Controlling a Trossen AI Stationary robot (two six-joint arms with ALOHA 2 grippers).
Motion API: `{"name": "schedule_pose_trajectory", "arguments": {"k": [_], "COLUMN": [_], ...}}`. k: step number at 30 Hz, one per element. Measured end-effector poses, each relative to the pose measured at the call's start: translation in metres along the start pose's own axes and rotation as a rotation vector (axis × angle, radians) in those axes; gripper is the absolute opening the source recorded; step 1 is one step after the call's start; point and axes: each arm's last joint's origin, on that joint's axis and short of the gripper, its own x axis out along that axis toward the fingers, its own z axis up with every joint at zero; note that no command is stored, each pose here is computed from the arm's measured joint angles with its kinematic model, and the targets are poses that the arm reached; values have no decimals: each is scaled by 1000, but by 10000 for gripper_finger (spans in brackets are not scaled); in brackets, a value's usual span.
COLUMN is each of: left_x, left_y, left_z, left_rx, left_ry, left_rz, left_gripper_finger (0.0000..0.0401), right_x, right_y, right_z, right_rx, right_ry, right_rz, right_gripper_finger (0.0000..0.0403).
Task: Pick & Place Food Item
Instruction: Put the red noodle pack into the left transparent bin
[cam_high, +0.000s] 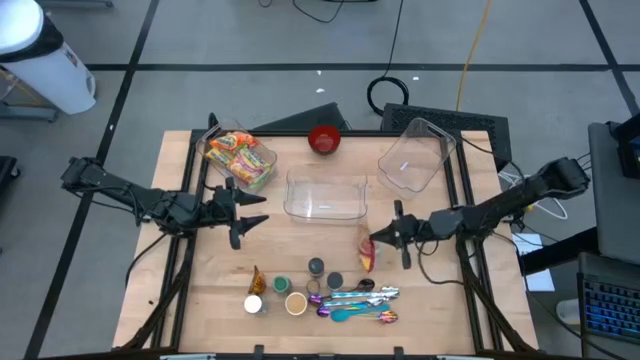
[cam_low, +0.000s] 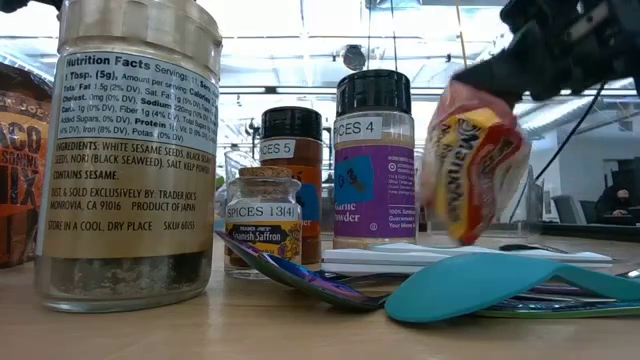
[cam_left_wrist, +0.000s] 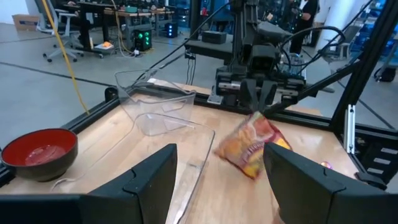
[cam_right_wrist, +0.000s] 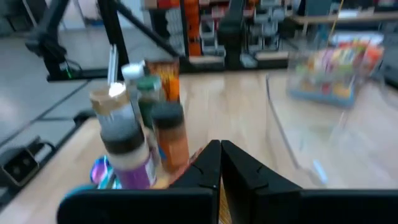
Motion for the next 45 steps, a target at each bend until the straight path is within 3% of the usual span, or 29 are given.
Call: {"name": "schedule_pose_trajectory", "arguments": {"k": [9,21,27,31,39,45], "left_x": [9,53,72,83,111,139], "left_y": [-5,-24,-19,-16,-32,-55], "left_z": [0,-7,-15,-24,-21,-15], "left_rx": [-85,-37,-56,-56,51,219], "left_ry": [-32,-197,-233,-218,-183,-193], "left_rz": [-8,-22,23,43,-128,-88], "left_gripper_finger": [246,246,246,246,246,246], "right_x": [-11,-6,-1,3,8,10], "right_y": [-1,5,7,6,5,4], "right_z": [21,65,72,73,77,80], "right_rx": [-32,-137,-179,-194,-221,-235], "right_ry": [-120,-240,-277,-320,-405,-466], "right_rz": [-15,-37,-59,-137,-261,-329], "right_gripper_finger": [0,0,0,0,0,0]}}
